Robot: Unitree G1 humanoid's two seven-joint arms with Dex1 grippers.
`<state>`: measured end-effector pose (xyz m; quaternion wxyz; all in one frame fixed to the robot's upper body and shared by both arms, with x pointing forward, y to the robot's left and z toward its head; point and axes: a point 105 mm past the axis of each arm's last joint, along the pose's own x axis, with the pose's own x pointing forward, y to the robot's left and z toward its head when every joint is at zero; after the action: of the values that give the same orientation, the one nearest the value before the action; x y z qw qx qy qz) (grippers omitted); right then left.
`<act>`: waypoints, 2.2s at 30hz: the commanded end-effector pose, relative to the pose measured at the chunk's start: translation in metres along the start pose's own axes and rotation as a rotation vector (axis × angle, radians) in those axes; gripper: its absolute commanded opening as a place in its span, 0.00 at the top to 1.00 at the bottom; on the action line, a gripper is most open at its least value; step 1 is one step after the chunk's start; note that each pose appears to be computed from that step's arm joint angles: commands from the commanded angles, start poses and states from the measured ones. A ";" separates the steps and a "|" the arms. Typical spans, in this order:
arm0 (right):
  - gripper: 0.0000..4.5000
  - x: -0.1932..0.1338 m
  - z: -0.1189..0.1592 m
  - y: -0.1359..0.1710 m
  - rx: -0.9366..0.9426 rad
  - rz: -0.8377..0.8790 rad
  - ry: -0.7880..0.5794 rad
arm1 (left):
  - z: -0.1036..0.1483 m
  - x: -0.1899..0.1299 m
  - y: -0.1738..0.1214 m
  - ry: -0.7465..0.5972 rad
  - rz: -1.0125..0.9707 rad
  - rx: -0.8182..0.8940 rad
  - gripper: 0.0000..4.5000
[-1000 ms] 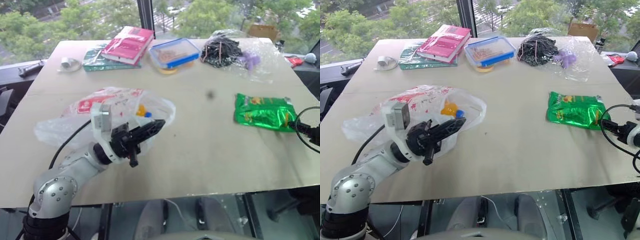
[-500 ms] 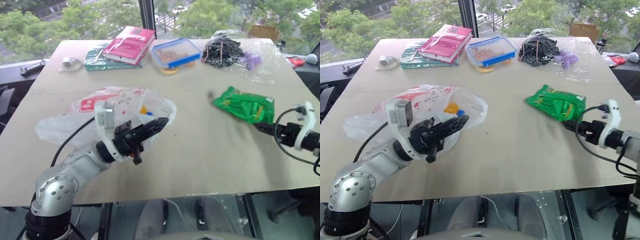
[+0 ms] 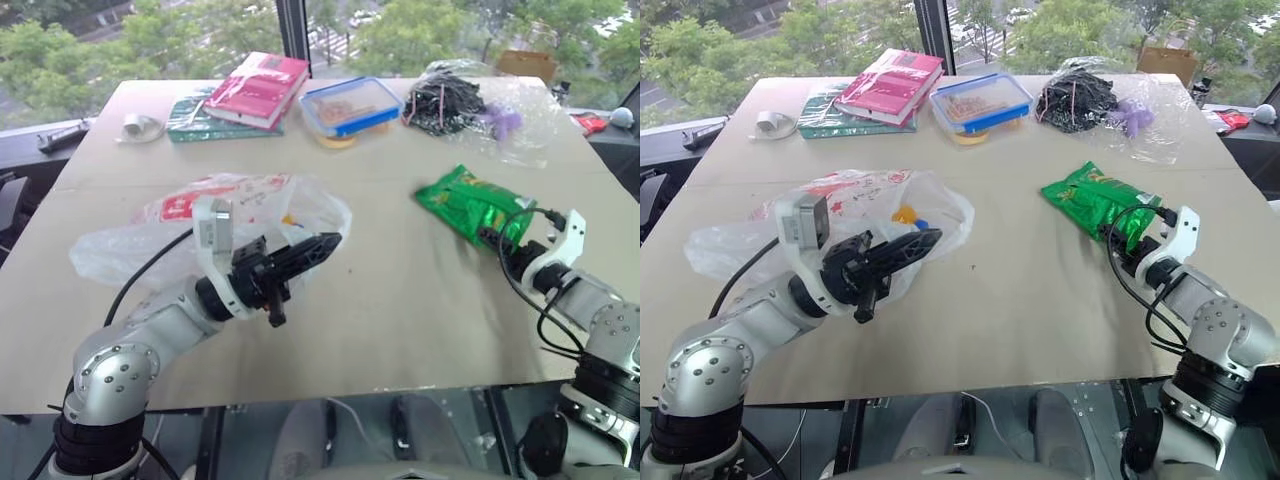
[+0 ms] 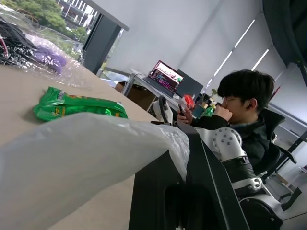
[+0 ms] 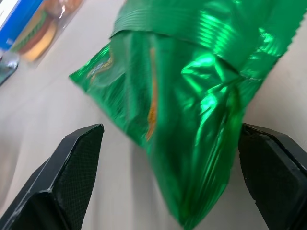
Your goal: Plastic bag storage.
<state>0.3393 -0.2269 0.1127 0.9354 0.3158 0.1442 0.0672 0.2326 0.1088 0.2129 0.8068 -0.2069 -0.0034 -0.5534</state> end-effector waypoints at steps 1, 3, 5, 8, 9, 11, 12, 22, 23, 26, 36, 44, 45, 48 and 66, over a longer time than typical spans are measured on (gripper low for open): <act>0.01 0.000 0.012 0.000 0.006 0.013 -0.077 | 0.006 -0.001 -0.003 -0.005 -0.022 0.035 1.00; 0.01 0.003 0.006 -0.002 0.004 0.017 -0.063 | 0.006 -0.001 -0.003 -0.006 -0.022 0.038 1.00; 0.07 0.007 0.002 -0.005 -0.015 0.013 -0.054 | 0.007 -0.002 -0.003 -0.007 -0.021 0.039 1.00; 0.31 0.009 0.000 -0.002 -0.037 0.039 -0.057 | 0.007 -0.004 -0.003 -0.010 -0.018 0.040 1.00; 0.43 0.009 0.000 -0.001 -0.055 0.050 -0.058 | 0.007 -0.005 -0.003 -0.011 -0.015 0.040 1.00; 0.66 0.006 0.002 0.004 -0.115 0.075 -0.070 | 0.007 -0.009 -0.001 -0.022 -0.003 0.035 1.00; 0.75 0.005 0.002 0.006 -0.139 0.085 -0.074 | 0.008 -0.011 0.000 -0.028 0.002 0.033 1.00; 0.99 -0.036 -0.008 0.069 -0.411 0.416 -0.031 | 0.024 -0.020 0.005 -0.108 0.035 0.006 1.00; 0.99 -0.044 -0.014 0.082 -0.441 0.487 -0.001 | 0.028 -0.021 0.006 -0.125 0.039 0.001 1.00; 0.99 -0.065 -0.029 0.117 -0.499 0.663 0.069 | 0.036 -0.023 0.007 -0.145 0.037 -0.004 1.00; 0.99 -0.089 -0.047 0.175 -0.643 0.949 0.133 | 0.054 -0.023 0.007 -0.173 0.038 -0.010 1.00; 0.99 -0.112 -0.036 0.198 -0.684 1.098 0.129 | 0.059 -0.021 0.005 -0.173 0.045 -0.006 1.00; 0.99 -0.114 -0.034 0.200 -0.680 1.111 0.127 | 0.060 -0.021 0.005 -0.172 0.044 -0.005 1.00; 0.99 -0.121 -0.034 0.206 -0.676 1.162 0.153 | 0.061 -0.019 0.002 -0.170 0.033 -0.003 1.00; 0.99 -0.055 -0.075 0.243 -0.615 1.363 0.235 | 0.039 -0.027 -0.041 -0.012 -0.113 -0.111 1.00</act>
<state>0.2491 -0.0079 0.2092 0.7130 0.0626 0.0205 0.6981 0.2080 0.1367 0.2461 0.7740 -0.2671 0.0232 -0.5736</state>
